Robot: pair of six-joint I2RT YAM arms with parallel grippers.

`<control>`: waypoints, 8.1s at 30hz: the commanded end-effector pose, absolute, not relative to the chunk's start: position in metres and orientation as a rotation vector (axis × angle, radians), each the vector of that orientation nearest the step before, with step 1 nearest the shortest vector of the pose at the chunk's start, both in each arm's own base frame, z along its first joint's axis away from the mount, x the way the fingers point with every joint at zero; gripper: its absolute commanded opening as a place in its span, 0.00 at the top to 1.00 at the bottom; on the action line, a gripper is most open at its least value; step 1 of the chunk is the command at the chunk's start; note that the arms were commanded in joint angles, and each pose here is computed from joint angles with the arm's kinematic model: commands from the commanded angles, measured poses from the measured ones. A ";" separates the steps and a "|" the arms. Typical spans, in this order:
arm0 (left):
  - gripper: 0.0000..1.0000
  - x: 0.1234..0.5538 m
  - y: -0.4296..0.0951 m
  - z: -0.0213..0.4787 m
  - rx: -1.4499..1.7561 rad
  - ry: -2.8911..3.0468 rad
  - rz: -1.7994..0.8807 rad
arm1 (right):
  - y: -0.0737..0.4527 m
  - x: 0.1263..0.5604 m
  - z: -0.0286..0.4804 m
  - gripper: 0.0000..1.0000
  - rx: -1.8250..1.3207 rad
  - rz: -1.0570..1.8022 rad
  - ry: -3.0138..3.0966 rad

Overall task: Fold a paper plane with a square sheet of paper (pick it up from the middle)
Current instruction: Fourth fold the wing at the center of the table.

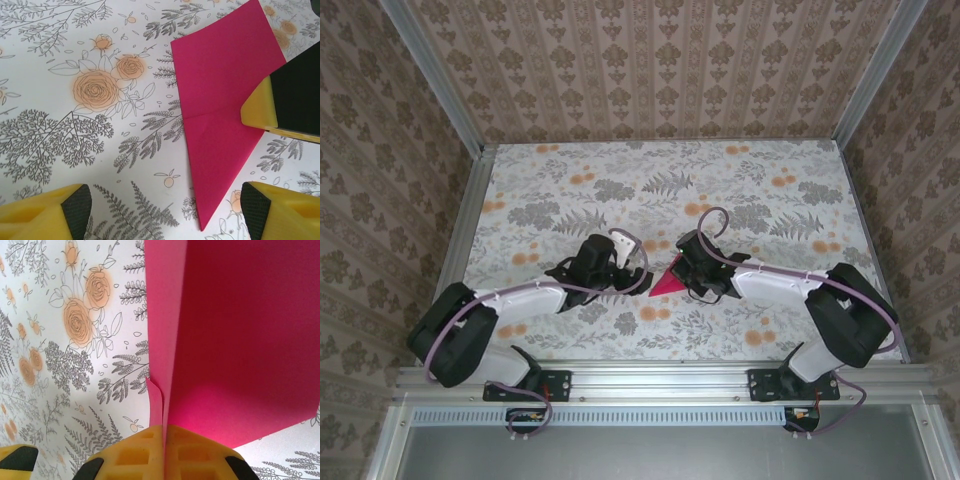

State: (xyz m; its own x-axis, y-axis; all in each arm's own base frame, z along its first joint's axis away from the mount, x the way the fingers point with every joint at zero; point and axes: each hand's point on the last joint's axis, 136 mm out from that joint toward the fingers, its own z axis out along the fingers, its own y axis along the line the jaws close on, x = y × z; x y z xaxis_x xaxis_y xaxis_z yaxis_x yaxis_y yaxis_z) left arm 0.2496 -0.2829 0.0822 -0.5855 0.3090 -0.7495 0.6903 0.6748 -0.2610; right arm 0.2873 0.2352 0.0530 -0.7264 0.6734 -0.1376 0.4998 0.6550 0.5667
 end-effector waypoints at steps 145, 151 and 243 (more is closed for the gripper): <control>0.94 0.226 -0.368 0.034 0.477 2.551 -1.176 | 0.190 0.315 0.043 0.77 0.492 0.774 2.652; 0.92 0.226 -0.367 0.034 0.475 2.543 -1.187 | 0.192 0.314 0.035 0.69 0.509 0.774 2.683; 0.90 0.238 -0.373 0.051 0.455 2.540 -1.279 | 0.159 0.277 -0.029 0.48 0.540 0.320 3.022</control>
